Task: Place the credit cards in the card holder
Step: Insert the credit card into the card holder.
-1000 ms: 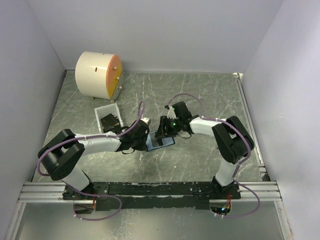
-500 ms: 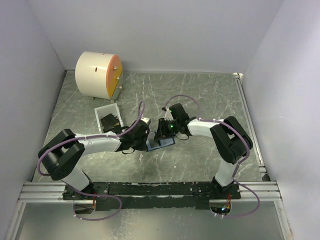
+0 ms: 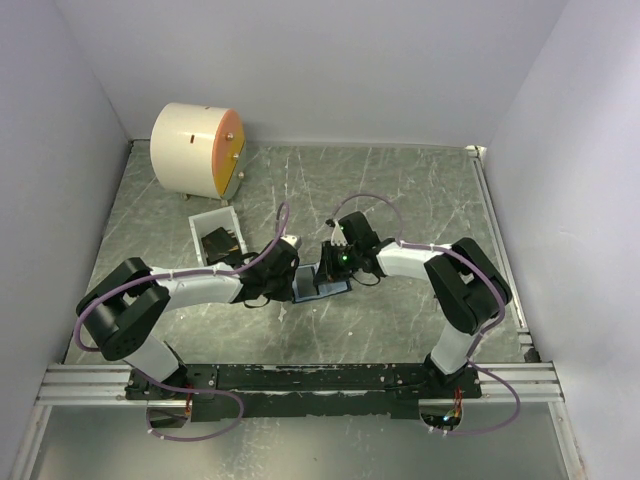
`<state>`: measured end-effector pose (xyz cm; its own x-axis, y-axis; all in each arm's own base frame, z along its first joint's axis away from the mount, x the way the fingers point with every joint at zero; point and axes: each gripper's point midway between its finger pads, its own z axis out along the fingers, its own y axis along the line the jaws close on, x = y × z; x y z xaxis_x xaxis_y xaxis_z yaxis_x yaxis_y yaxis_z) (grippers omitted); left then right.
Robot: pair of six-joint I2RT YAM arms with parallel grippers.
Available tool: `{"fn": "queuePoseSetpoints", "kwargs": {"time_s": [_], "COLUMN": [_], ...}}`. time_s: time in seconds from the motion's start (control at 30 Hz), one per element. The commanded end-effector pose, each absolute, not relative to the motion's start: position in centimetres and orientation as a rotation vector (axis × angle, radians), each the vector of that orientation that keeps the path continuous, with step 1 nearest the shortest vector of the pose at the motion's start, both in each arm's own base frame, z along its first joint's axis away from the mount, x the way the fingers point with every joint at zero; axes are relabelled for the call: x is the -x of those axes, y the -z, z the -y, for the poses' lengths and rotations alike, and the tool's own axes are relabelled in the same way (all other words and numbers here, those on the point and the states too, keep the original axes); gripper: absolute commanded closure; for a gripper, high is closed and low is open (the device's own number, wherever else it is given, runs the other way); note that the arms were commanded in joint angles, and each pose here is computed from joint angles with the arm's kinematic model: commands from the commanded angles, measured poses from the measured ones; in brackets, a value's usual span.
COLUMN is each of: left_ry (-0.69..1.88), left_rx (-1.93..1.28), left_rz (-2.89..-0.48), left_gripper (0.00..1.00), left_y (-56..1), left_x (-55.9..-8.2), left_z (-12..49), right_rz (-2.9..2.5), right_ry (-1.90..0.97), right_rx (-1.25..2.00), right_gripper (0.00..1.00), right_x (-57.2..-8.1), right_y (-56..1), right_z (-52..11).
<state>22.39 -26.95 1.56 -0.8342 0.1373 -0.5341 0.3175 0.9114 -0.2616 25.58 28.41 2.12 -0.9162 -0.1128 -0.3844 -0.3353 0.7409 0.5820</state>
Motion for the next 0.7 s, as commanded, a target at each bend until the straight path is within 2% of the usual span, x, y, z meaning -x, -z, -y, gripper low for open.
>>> {"fn": "queuePoseSetpoints", "kwargs": {"time_s": [0.0,0.13,0.2,0.4,0.53,0.67], "left_ry": [0.467,0.482,0.488,0.398,0.239,0.004], "left_rx": [-0.33,-0.36,-0.383,-0.492,-0.583,-0.599], "left_rz": [-2.568,-2.544,-2.508,-2.412,-2.341,-2.213], "left_gripper": [0.93,0.93,0.91,0.7,0.57,0.43], "left_y": [-1.3,-2.2,-3.5,-8.6,-11.8,-15.6], "left_x": [-22.1,-22.1,-22.4,-23.8,-25.0,-27.2], "left_z": [27.5,28.0,28.1,27.3,25.2,21.6], "right_rz": [-2.625,-2.616,-2.61,-2.521,-2.485,-2.444], "right_ry": [-1.02,-0.942,-0.912,-0.864,-0.862,-0.864], "right_rx": [0.365,0.371,0.366,0.329,0.3,0.304], "right_gripper": [0.86,0.84,0.76,0.6,0.54,0.53], "right_x": [-24.6,-25.2,-25.5,-26.8,-26.8,-26.7], "right_y": [-1.8,-2.0,-2.3,-5.3,-6.4,-7.7], "right_z": [-29.0,-28.1,-27.5,-26.2,-25.7,-25.5]}}
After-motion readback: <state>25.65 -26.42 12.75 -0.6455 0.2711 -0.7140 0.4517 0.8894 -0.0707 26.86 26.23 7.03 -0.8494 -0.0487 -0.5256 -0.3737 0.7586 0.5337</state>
